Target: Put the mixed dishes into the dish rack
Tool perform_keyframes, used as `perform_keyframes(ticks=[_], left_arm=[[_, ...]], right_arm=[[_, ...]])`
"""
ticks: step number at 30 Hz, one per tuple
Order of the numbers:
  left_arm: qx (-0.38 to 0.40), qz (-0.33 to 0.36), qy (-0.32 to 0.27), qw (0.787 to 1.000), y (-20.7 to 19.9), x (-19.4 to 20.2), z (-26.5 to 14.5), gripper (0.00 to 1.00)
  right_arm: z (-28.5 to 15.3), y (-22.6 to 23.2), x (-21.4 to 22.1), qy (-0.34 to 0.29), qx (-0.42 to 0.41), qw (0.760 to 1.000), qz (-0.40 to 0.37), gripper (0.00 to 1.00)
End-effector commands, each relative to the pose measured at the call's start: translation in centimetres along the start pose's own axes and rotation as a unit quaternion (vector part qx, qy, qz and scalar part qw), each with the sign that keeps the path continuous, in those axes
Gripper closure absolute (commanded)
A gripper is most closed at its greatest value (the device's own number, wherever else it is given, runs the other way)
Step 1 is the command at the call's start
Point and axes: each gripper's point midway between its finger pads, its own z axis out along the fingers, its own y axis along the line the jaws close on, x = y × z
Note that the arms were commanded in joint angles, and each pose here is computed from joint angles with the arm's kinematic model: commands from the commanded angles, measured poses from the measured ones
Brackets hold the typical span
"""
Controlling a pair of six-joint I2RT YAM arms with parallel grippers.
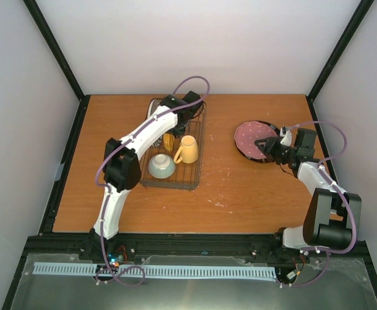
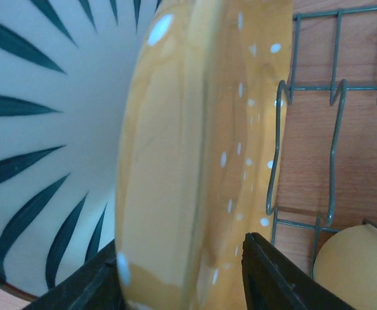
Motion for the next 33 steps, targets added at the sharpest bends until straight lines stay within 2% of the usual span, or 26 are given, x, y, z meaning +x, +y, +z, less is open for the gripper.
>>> perform_keyframes(ticks=[1, 6, 9, 14, 18, 21, 24, 27, 33], left_arm=[[0.008, -0.005, -0.018, 1.000, 0.3, -1.2, -1.6, 0.52], [0.014, -0.012, -0.034, 0.999, 0.4, -2.1, -2.5, 0.45], [0.017, -0.016, -0.050, 0.998, 0.6, -3.0, -3.5, 0.37], [0.039, -0.034, -0.081, 0.995, 0.8, -4.9, -5.6, 0.32], [0.068, -0.059, -0.133, 0.987, 1.4, -7.2, -8.8, 0.31], [0.102, -0.087, -0.193, 0.972, 2.3, -9.1, -12.4, 0.26], [0.159, -0.111, -0.262, 0.945, 3.5, -10.9, -16.8, 0.21], [0.226, -0.123, -0.330, 0.908, 4.7, -11.7, -21.4, 0.17], [0.377, -0.091, -0.443, 0.808, 6.4, -10.8, -30.0, 0.11]], right_arm=[[0.1, 0.1, 0.2, 0.002, -0.001, 1.000, -0.011, 0.66], [0.1, 0.2, 0.2, 0.002, -0.001, 1.000, -0.012, 0.66], [-0.1, 0.4, 0.0, -0.001, -0.002, 1.000, -0.013, 0.65], [-0.3, 0.6, -0.1, -0.005, 0.002, 1.000, -0.017, 0.64], [-0.7, 0.5, -0.2, -0.011, 0.015, 1.000, -0.023, 0.61], [-1.4, 0.2, -0.6, -0.021, 0.034, 0.999, -0.026, 0.58], [-2.6, -0.6, -1.3, -0.042, 0.067, 0.997, -0.022, 0.57], [-4.1, -1.7, -2.1, -0.063, 0.108, 0.992, -0.025, 0.56], [-6.0, -4.7, -1.9, -0.074, 0.206, 0.975, -0.029, 0.56]])
